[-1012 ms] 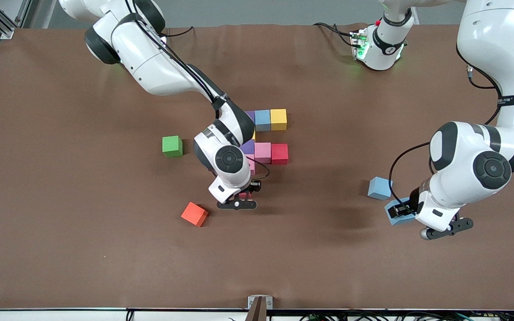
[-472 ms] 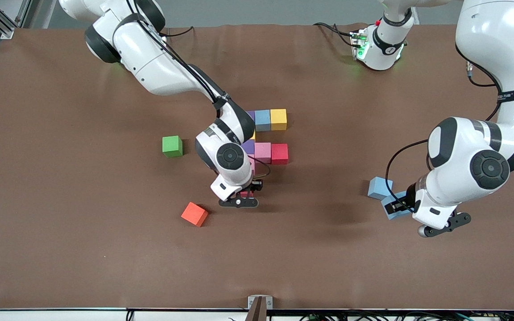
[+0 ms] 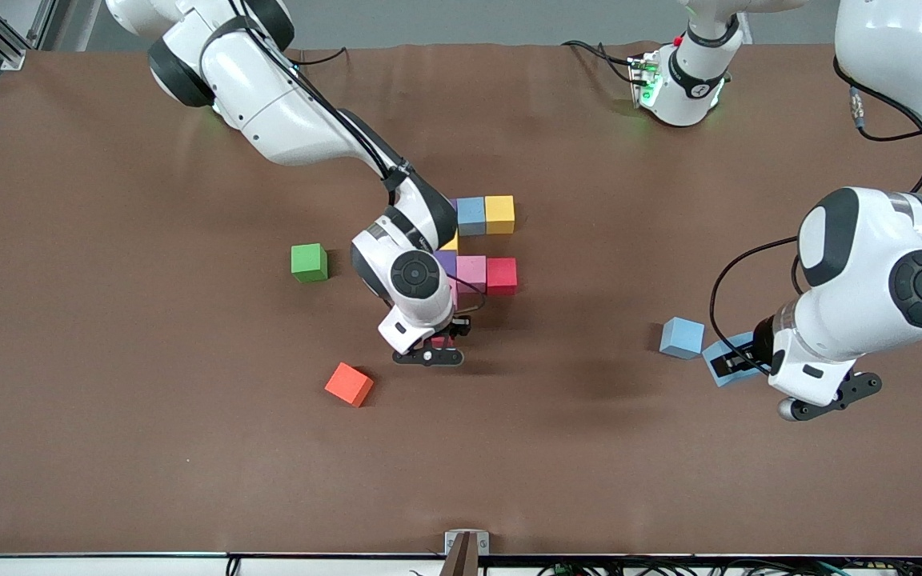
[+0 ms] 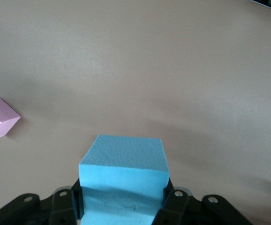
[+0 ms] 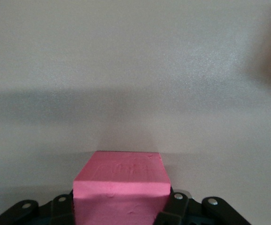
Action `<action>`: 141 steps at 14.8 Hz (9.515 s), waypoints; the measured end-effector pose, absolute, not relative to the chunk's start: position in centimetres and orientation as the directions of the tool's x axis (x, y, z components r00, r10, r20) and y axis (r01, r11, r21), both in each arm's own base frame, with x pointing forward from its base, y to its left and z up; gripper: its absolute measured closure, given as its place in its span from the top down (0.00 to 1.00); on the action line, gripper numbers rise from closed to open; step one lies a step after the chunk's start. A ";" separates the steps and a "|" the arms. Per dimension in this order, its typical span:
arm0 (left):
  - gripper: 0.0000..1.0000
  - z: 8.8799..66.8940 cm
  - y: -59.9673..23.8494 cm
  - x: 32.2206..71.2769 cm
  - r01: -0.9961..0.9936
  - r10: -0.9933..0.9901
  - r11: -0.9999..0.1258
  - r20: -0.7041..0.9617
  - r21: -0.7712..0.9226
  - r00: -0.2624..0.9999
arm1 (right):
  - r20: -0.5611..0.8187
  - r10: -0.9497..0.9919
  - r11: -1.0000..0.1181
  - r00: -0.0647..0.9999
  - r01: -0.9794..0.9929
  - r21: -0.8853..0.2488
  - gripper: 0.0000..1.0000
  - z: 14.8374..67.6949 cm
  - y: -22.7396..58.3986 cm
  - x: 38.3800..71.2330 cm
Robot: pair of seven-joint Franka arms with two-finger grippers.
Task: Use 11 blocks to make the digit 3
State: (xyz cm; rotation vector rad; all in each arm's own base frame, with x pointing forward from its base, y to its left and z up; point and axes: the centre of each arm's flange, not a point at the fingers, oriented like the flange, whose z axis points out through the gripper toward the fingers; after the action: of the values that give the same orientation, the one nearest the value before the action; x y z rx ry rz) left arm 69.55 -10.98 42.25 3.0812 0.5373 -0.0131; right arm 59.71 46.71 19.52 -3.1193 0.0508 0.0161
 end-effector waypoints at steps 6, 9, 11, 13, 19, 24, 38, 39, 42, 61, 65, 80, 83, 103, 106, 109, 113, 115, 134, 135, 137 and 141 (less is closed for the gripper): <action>0.59 41.5 -12.7 69.3 0.370 0.369 -0.929 -0.024 0.006 0.929 | -0.008 -0.039 -0.999 0.999 -0.039 -0.025 0.60 19.5 47.2 59.2; 0.59 41.4 -12.8 69.3 0.369 0.369 -0.929 -0.026 0.005 0.929 | -0.007 -0.042 -0.999 0.999 -0.042 -0.026 0.60 19.5 47.5 59.0; 0.59 41.3 -12.7 69.3 0.370 0.370 -0.929 -0.027 0.005 0.929 | -0.007 -0.042 -0.999 0.999 -0.042 -0.026 0.60 19.5 47.5 58.9; 0.59 41.2 -12.7 69.3 0.376 0.376 -0.927 -0.029 0.004 0.926 | -0.007 -0.042 -0.999 0.999 -0.042 -0.026 0.60 19.5 47.5 58.9; 0.59 41.1 -12.7 69.3 0.377 0.377 -0.926 -0.029 0.003 0.926 | -0.008 -0.042 -0.999 0.999 -0.042 -0.026 0.60 19.5 47.5 58.9; 0.59 40.8 -12.9 69.2 0.371 0.371 -0.929 -0.030 -0.005 0.928 | -0.007 -0.042 -0.999 0.999 -0.043 -0.025 0.60 19.5 47.5 58.9; 0.59 41.2 -14.3 69.0 0.377 0.377 -0.926 -0.022 -0.005 0.926 | -0.005 -0.046 -0.999 0.999 -0.046 -0.022 0.67 19.5 47.2 59.1; 0.59 41.2 -14.4 69.0 0.376 0.376 -0.927 -0.022 -0.005 0.926 | -0.005 -0.046 -0.999 0.999 -0.046 -0.021 0.75 19.5 47.2 59.2; 0.59 41.2 -14.5 69.0 0.375 0.375 -0.927 -0.022 -0.005 0.927 | -0.004 -0.047 -0.999 0.999 -0.047 -0.021 1.00 19.5 47.1 59.2; 0.59 39.8 -22.3 66.9 0.635 0.636 -0.772 -0.031 -0.029 0.771 | -0.026 -0.184 -0.983 0.983 -0.184 0.017 1.00 39.1 28.9 67.3; 0.59 37.7 -26.7 66.0 0.783 0.784 -0.621 -0.026 -0.027 0.620 | -0.058 -0.159 -0.987 0.986 -0.156 0.042 1.00 43.7 20.4 68.4; 0.59 28.6 -39.9 62.9 0.997 0.994 -0.014 -0.109 0.081 0.022 | -0.137 0.055 -0.992 0.989 0.070 0.107 1.00 53.1 -0.7 61.7; 0.59 26.8 -40.9 62.1 0.998 0.995 -0.006 -0.101 0.057 0.011 | -0.126 0.051 -0.992 0.991 0.064 0.108 1.00 54.7 -3.2 60.9; 0.59 21.5 -48.0 58.8 0.997 0.990 0.078 -0.119 -0.019 -0.079 | -0.148 0.038 -0.999 0.988 0.036 -0.016 1.00 60.8 -2.8 58.6; 0.59 21.1 -48.7 58.5 0.995 0.988 0.095 -0.118 -0.021 -0.097 | -0.142 0.032 -0.999 0.989 0.029 -0.021 1.00 61.1 -3.3 58.6; 0.59 20.4 -49.4 57.9 0.995 0.989 0.093 -0.113 -0.027 -0.095 | -0.131 0.035 -0.999 0.991 0.032 -0.020 1.00 61.7 -3.2 58.3; 0.59 19.8 -49.6 57.8 0.995 0.989 0.094 -0.108 -0.029 -0.097 | -0.122 0.045 -0.999 0.992 0.044 -0.009 1.00 62.3 -3.0 58.0; 0.59 19.8 -49.8 57.6 0.995 0.989 0.099 -0.109 -0.029 -0.102 | -0.116 0.056 -0.998 0.992 0.056 -0.001 1.00 62.9 -2.5 57.7; 0.81 19.3 -50.7 57.0 0.996 0.992 0.091 -0.091 0.013 -0.089 | -0.062 0.063 -0.998 0.996 0.064 0.006 1.00 67.5 -2.0 52.2; 0.90 19.4 -50.8 57.1 0.996 0.992 0.089 -0.093 0.015 -0.088 | -0.062 0.064 -0.998 0.996 0.065 0.006 1.00 67.7 -2.0 52.1; 1.00 20.2 -51.0 57.3 0.996 0.992 0.087 -0.098 0.022 -0.085 | -0.074 0.065 -0.998 0.995 0.066 0.005 1.00 67.8 -1.9 51.7; 1.00 24.5 -51.0 57.4 0.998 0.994 0.065 -0.084 0.019 -0.063 | -0.081 0.068 -0.998 0.994 0.069 0.004 1.00 68.5 -1.7 50.9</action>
State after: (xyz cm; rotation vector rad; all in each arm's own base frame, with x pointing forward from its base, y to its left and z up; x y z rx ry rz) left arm 57.36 -51.00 24.54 2.0968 2.2367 -0.0670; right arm 50.87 -1.71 68.47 -3.1437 -0.1083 0.1276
